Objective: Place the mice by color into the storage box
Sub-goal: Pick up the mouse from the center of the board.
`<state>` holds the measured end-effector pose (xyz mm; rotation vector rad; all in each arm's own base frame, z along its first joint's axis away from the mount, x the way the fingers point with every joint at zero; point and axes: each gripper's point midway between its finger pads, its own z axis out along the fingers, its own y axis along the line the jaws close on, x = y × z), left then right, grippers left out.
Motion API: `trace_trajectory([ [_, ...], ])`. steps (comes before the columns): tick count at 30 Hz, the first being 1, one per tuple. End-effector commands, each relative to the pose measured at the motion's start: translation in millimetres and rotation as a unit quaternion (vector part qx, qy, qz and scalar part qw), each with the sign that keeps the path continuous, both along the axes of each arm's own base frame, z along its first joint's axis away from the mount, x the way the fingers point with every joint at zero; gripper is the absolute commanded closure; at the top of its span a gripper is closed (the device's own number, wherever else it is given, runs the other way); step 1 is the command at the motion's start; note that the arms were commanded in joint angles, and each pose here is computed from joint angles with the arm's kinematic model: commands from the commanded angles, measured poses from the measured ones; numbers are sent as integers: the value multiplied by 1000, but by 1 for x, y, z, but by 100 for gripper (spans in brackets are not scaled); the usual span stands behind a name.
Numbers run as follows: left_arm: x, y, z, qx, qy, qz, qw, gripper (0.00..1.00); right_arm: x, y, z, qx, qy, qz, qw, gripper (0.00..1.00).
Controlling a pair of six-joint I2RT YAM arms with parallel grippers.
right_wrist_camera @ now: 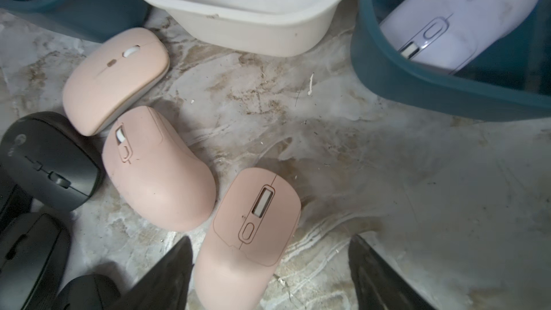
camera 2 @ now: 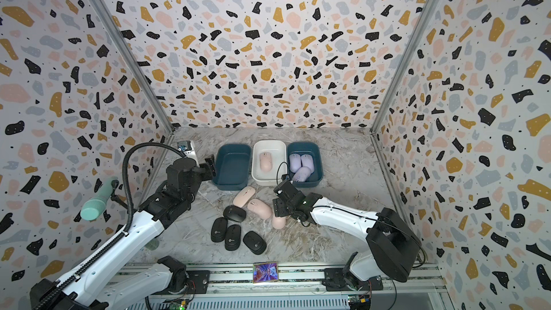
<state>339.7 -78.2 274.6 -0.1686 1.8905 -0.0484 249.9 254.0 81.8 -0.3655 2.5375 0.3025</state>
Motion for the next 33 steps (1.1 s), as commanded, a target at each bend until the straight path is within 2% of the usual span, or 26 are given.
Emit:
trace_trajectory([
  [1, 5, -5, 3, -6, -13, -5, 1000, 27, -2, 5, -4, -3, 11, -6, 1000, 17],
  [16, 2, -4, 1, -5, -10, -4, 1000, 27, 0, 25, -28, -30, 30, 14, 999, 17],
  [33, 4, -6, 0, -7, -9, -6, 1000, 27, -20, 1, -41, -59, 51, 2, 997, 18],
])
